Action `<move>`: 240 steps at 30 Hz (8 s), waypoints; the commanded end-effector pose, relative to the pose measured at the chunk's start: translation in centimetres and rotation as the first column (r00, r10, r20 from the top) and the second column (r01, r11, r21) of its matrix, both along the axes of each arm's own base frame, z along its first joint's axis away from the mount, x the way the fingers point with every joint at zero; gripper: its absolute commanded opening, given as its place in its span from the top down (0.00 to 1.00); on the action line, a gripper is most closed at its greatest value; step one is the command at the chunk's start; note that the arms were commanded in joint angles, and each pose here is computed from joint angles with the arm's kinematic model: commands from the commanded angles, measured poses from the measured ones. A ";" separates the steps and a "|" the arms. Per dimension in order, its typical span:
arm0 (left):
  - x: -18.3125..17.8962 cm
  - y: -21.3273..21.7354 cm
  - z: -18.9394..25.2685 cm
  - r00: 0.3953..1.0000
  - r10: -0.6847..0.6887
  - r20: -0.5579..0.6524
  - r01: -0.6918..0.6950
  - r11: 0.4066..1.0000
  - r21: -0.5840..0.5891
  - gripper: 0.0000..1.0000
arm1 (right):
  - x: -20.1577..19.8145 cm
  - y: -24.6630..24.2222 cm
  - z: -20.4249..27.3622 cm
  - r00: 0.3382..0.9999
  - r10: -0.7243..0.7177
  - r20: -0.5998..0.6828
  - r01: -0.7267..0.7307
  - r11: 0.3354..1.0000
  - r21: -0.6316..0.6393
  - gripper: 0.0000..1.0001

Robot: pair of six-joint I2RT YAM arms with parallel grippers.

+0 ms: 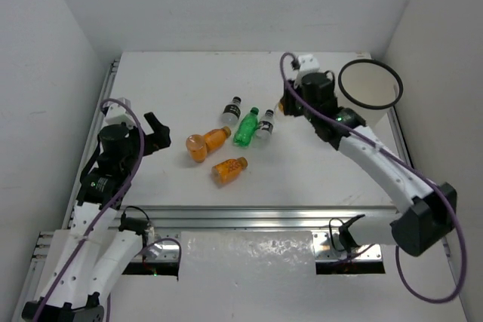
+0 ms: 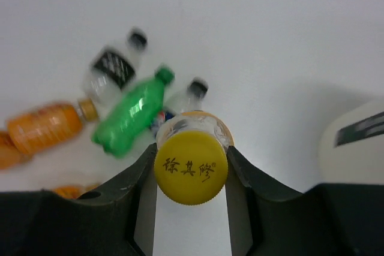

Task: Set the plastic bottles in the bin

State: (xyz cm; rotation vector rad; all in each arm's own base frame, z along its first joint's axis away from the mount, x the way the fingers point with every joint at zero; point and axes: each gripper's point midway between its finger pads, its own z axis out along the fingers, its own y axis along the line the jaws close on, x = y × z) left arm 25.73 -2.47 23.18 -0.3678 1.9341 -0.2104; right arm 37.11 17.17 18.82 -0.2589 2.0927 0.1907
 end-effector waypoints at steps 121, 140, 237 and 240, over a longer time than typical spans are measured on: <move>6.5 -8.1 -2.2 0.958 0.166 -0.232 -0.171 0.985 -0.002 0.00 | 3.8 -23.4 14.8 0.735 -0.669 0.111 0.654 0.742 0.146 0.01; 7.5 -9.0 -13.6 0.867 0.109 -0.486 -0.100 0.994 0.045 0.06 | 0.0 -8.9 12.5 0.964 -0.262 0.034 0.253 0.952 0.171 0.01; 5.9 -10.4 -17.9 0.586 -0.087 -0.805 0.530 0.794 0.300 0.77 | -0.9 -14.6 16.6 0.944 -0.311 0.111 0.293 0.944 0.150 0.01; 4.1 -11.3 -14.5 0.639 -0.157 -0.753 0.530 0.800 0.282 0.93 | -0.9 -13.0 15.9 0.963 -0.258 0.077 0.239 0.950 0.199 0.01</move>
